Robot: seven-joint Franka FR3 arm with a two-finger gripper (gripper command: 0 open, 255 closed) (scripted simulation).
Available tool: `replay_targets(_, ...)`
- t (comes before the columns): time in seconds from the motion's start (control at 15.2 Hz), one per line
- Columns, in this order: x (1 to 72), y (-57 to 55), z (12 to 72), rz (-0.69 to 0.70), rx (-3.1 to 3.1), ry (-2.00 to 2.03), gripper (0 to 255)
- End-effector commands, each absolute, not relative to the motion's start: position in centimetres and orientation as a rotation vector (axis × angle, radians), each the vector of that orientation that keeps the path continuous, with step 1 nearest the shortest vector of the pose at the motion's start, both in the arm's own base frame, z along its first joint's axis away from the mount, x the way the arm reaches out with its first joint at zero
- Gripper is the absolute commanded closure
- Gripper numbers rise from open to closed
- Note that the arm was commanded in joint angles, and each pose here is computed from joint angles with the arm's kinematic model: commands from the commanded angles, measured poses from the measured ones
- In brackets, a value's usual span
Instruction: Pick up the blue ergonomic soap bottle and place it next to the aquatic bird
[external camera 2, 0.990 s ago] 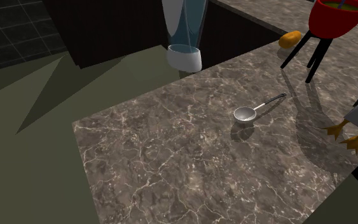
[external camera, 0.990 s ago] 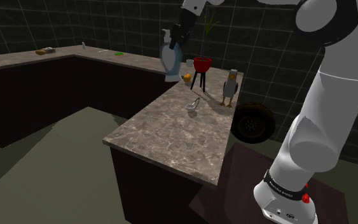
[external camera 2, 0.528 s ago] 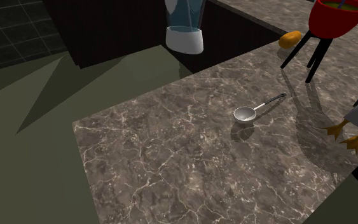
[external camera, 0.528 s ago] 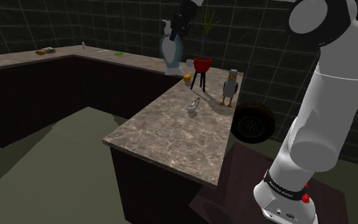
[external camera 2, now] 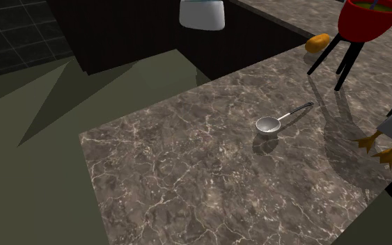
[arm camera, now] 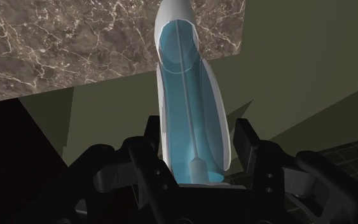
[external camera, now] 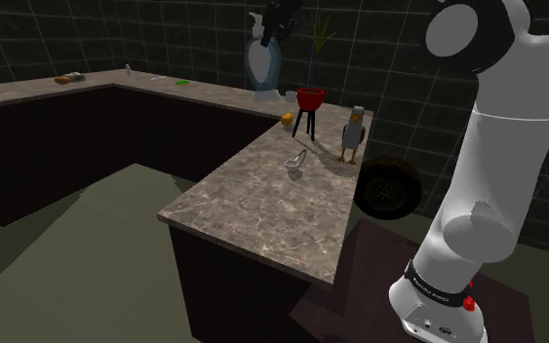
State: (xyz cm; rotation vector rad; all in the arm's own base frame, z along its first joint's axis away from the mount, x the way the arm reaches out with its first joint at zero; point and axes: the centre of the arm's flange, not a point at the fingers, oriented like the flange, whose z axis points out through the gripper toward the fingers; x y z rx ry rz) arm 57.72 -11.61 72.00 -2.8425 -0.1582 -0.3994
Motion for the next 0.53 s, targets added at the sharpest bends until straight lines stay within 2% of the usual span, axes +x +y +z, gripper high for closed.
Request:
replay_targets(0.0,57.7,-11.6,72.6,-0.399,-2.842,-0.159,255)
replay_targets(0.46,51.8,-18.7,72.6,-0.399,-2.842,-0.159,255)
